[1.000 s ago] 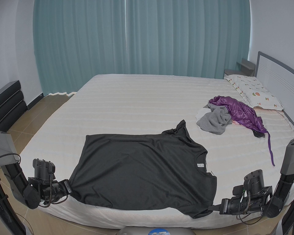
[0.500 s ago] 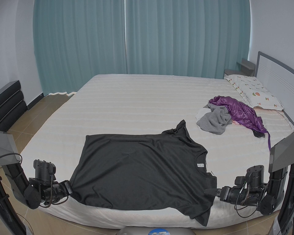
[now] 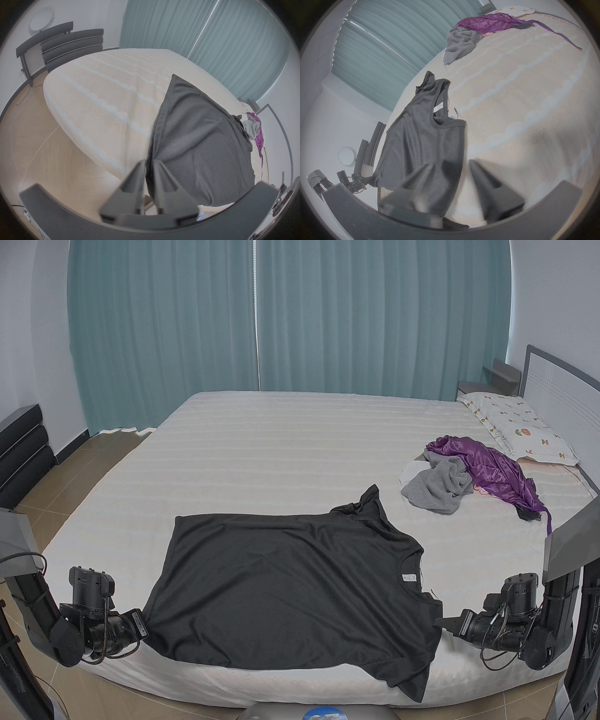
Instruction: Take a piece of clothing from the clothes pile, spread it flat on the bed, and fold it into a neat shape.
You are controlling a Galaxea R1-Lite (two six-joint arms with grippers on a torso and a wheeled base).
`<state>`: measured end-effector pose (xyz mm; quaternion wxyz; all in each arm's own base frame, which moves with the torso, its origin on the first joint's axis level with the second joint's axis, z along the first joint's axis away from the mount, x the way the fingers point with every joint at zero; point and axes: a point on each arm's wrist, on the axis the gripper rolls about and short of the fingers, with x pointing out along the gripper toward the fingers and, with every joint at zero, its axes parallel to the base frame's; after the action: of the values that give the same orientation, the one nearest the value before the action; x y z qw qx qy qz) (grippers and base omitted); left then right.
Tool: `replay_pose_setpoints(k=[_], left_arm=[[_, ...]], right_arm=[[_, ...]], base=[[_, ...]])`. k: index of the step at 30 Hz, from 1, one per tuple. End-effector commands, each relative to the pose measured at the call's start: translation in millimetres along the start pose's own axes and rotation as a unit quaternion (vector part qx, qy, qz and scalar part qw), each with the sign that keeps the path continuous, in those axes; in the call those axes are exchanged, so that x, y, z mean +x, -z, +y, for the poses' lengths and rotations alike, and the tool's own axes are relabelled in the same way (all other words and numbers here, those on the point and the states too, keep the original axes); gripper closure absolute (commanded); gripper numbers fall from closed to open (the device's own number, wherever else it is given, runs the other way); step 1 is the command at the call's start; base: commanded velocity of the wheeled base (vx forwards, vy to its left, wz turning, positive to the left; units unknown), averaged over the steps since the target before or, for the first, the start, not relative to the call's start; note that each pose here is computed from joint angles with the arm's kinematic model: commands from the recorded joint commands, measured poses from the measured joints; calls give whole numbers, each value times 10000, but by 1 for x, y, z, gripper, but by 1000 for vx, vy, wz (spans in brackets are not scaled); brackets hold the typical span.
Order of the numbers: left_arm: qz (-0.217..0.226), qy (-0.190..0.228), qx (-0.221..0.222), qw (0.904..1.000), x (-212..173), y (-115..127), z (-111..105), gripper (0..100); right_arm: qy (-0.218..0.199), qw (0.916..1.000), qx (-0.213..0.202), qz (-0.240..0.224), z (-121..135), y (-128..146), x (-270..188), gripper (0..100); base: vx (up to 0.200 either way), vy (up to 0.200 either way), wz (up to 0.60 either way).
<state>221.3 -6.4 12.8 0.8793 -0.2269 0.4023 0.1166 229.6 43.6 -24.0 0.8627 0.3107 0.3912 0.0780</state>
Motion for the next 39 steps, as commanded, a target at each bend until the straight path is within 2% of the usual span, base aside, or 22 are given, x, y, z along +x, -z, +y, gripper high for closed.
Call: replay_pose_setpoints(k=[1, 8, 15, 16, 20, 24, 30, 39], left_arm=[[53, -33, 1, 10000, 1, 2, 1, 0], [42, -38, -19, 10000, 2, 1, 1, 0], [-149, 28, -154, 9998, 2, -9, 0, 0], [-175, 44, -193, 9997, 2, -10, -1, 0], [-271, 108, -335, 9990, 3, -15, -4, 0], [-328, 178, -475, 9982, 3, -17, -7, 0], [-440, 274, -757, 9958, 0, -22, -10, 0], [-445, 281, -754, 9958, -1, -22, -11, 0]], right_arm=[[71, 9999, 22, 111, -4, 4, 5, 100], [157, 9998, 140, -15, -9, 0, -4, 100], [259, 9993, 265, -44, -16, -2, -7, 100], [248, 9993, 263, -45, -15, -2, -7, 0], [196, 9993, 289, -90, -13, -3, -11, 0], [-55, 9981, 499, -355, -4, -7, -25, 0], [-238, 9968, 574, -512, 3, -10, -31, 0], [-360, 9936, 797, -711, 8, -16, -38, 0]], base=[[0, 0, 0], [0, 0, 0], [0, 0, 0], [0, 0, 0], [0, 0, 0], [0, 0, 0], [0, 0, 0], [0, 200, 0]])
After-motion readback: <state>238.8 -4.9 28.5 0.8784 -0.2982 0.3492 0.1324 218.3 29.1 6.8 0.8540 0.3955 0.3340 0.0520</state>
